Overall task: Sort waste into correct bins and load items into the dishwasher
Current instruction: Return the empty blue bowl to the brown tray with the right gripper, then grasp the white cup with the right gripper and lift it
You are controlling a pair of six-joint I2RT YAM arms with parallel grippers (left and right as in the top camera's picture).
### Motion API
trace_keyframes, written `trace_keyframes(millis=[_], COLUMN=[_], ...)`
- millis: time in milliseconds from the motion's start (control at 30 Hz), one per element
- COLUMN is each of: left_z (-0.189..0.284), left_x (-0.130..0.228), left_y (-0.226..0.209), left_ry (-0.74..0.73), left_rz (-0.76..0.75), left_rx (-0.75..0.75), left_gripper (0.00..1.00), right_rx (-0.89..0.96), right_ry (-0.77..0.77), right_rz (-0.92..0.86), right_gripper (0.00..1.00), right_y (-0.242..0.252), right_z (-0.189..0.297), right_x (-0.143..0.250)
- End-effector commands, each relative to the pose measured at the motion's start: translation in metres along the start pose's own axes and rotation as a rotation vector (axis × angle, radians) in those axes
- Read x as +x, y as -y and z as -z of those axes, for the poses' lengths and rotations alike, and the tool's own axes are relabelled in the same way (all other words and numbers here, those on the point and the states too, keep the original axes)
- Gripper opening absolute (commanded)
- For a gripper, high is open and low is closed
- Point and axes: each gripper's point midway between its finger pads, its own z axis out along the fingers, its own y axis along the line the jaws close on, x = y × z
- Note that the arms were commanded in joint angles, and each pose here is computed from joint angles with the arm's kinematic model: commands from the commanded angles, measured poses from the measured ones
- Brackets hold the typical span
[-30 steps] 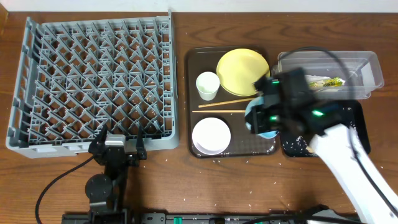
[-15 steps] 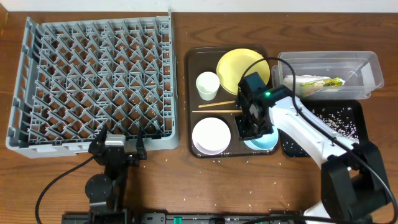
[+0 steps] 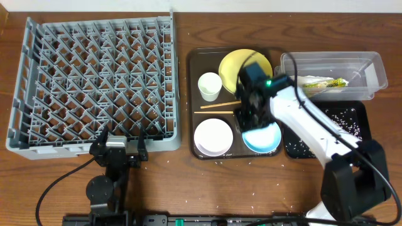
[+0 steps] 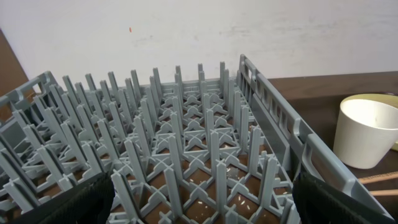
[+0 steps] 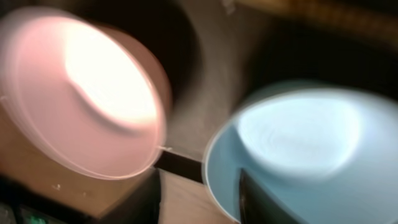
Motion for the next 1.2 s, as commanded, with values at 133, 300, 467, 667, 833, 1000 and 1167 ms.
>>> trace_keyframes(millis=[133, 300, 467, 667, 833, 1000, 1167], left_z=[-0.001, -0.001, -0.001, -0.001, -0.001, -0.001, -0.001], left_x=[0.015, 0.015, 0.015, 0.015, 0.015, 0.015, 0.015], left_y=[0.004, 0.004, 0.004, 0.004, 0.004, 0.004, 0.004], left_ry=[-0.043, -0.043, -0.043, -0.043, -0.043, -0.043, -0.043], left_rz=[-0.008, -0.008, -0.008, -0.008, -0.008, -0.008, -0.008], left_rx=[0.018, 0.018, 0.017, 0.017, 0.017, 0.017, 0.017], left_gripper=[0.92, 0.93, 0.93, 0.93, 0.92, 0.93, 0.92], right_rx=[-0.009, 0.0, 0.001, 0.009, -0.002, 0.044, 0.065], right_ry=[0.323, 0.36, 0.316, 0.247, 0.228, 0.223, 0.188], right_rz=[0.037, 0.001, -0.051, -0.096, -0.049, -0.017, -0.025], right_gripper=[0.7, 0.78, 0.75, 0.57, 0.53, 0.34, 0.2], right_y=[-0.014, -0.018, -0.019, -0.011, -0.022, -0.029, -0.027], right_z=[0.098, 0.097, 0.051, -0.007, -0.032, -0.045, -0.061], right_x=[-0.084, -0.118, -0.149, -0.162, -0.165, -0.163, -0.158])
